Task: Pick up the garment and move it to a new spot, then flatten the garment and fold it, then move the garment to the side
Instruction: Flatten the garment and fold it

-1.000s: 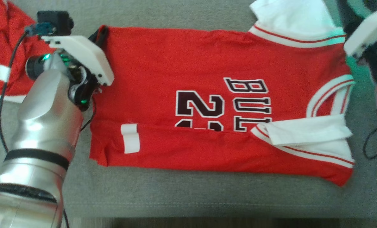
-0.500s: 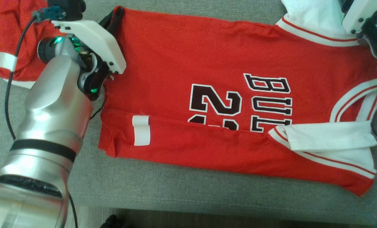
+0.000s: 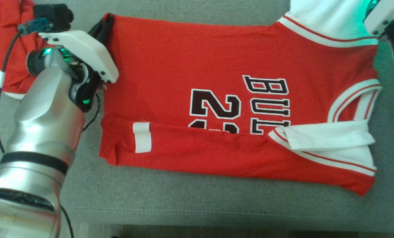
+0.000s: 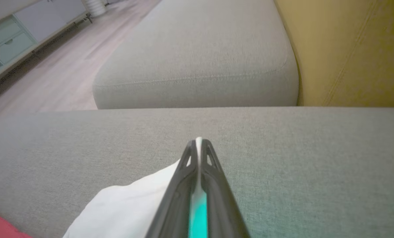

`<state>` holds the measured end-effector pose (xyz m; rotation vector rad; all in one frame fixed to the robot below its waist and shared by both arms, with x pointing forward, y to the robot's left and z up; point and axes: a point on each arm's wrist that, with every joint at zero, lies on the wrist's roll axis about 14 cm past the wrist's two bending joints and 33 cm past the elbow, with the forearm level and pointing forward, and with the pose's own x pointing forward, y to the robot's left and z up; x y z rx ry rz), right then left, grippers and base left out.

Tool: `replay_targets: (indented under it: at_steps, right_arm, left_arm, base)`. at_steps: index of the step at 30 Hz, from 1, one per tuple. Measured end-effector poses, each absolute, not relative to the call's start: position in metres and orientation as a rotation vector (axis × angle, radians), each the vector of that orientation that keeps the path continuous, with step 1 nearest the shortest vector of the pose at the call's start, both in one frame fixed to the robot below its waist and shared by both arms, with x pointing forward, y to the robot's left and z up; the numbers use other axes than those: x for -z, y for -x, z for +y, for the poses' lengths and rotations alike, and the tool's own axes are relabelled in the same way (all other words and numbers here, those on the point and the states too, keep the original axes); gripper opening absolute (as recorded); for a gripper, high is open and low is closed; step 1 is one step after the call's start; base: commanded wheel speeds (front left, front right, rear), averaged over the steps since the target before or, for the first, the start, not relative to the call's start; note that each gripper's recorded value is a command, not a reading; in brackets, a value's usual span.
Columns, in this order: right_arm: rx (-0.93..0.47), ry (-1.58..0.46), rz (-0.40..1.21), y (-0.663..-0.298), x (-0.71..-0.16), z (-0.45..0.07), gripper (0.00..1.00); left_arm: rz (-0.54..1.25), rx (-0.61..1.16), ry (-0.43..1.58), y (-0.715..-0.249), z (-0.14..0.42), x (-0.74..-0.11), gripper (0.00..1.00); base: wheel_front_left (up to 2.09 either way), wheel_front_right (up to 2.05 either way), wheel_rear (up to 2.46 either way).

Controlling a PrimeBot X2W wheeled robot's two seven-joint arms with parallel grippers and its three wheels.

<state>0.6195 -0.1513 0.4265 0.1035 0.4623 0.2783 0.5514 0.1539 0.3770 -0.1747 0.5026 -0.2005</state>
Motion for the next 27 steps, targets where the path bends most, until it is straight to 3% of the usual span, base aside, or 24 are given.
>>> replay_targets:
  at_steps: [10,18,27]
  right_arm:
    - [-0.305,-0.146,0.347,-0.575,-0.460,-0.164,0.00]
    - [-0.264,-0.271,0.483,-0.478,-0.418,-0.176,0.00]
    - [-0.221,-0.390,0.570,-0.406,-0.401,-0.171,0.00]
  left_arm:
    - [0.388,0.226,0.227,-0.546,0.149,-0.414,0.00]
    - [0.397,0.199,0.330,-0.496,0.148,-0.401,0.00]
    - [0.421,0.155,0.373,-0.454,0.153,-0.393,0.00]
  base:
    - [0.00,0.00,0.00]
    - [0.00,0.00,0.00]
    - [0.00,0.00,0.00]
